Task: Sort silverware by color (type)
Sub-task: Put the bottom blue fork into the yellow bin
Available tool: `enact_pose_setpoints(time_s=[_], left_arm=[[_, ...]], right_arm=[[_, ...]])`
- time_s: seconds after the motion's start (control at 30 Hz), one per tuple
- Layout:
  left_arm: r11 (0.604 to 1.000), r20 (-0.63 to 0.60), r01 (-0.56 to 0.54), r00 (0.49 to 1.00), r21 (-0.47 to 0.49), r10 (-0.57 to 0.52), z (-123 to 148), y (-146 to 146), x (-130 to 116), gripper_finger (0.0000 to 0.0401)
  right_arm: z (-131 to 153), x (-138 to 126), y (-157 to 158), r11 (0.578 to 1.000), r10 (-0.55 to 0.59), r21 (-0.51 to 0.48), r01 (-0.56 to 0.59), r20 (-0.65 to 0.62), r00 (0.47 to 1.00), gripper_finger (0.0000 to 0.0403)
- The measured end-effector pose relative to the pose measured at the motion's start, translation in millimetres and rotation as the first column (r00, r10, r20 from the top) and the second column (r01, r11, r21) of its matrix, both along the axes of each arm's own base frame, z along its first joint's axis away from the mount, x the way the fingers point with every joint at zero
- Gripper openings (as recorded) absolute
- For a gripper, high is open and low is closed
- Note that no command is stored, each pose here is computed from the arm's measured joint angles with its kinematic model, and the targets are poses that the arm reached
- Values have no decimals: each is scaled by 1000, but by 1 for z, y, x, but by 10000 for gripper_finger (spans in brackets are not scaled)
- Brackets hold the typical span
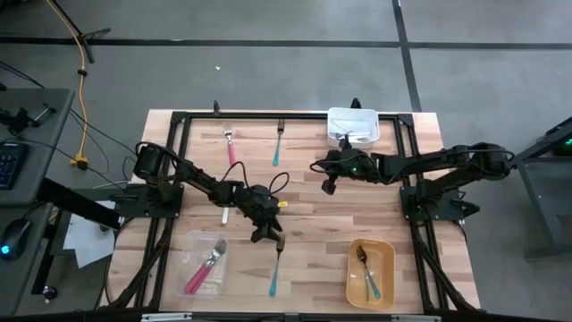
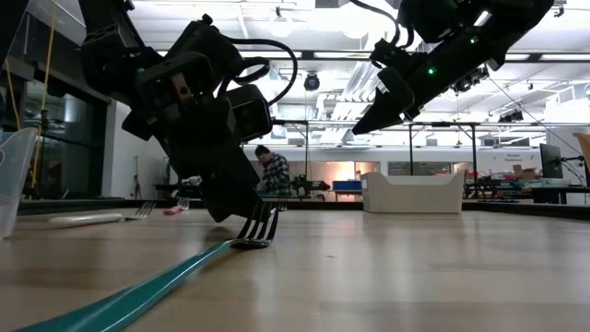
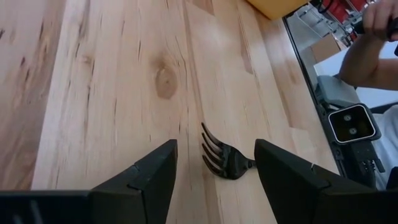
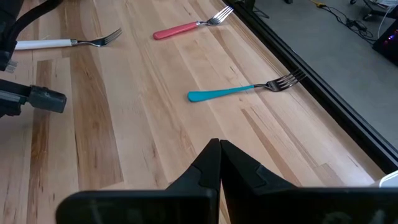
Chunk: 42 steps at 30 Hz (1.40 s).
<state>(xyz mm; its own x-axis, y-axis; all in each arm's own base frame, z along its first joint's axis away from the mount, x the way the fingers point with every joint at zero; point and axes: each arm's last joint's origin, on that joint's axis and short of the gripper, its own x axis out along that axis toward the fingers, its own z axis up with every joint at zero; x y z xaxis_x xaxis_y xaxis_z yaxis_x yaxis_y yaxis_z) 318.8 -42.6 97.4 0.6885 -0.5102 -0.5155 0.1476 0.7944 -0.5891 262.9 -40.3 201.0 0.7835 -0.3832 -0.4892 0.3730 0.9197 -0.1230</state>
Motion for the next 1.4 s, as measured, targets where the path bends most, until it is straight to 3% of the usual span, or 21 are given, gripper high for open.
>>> enact_pose_setpoints(time_s=[0.8,0.97,1.4], left_arm=[[999,25,27,999,26,-28,5,-7,5,204],[999,-35,23,999,46,-21,0,-6,2,185],[998,1,13,1000,59,-13,2,-6,4,129]], right_arm=[[2,1,0,1000,4,-9,-4,22,1000,2],[2,1,0,1000,4,-9,-4,22,1000,2],[2,1,0,1000,4,-9,-4,24,1000,2]])
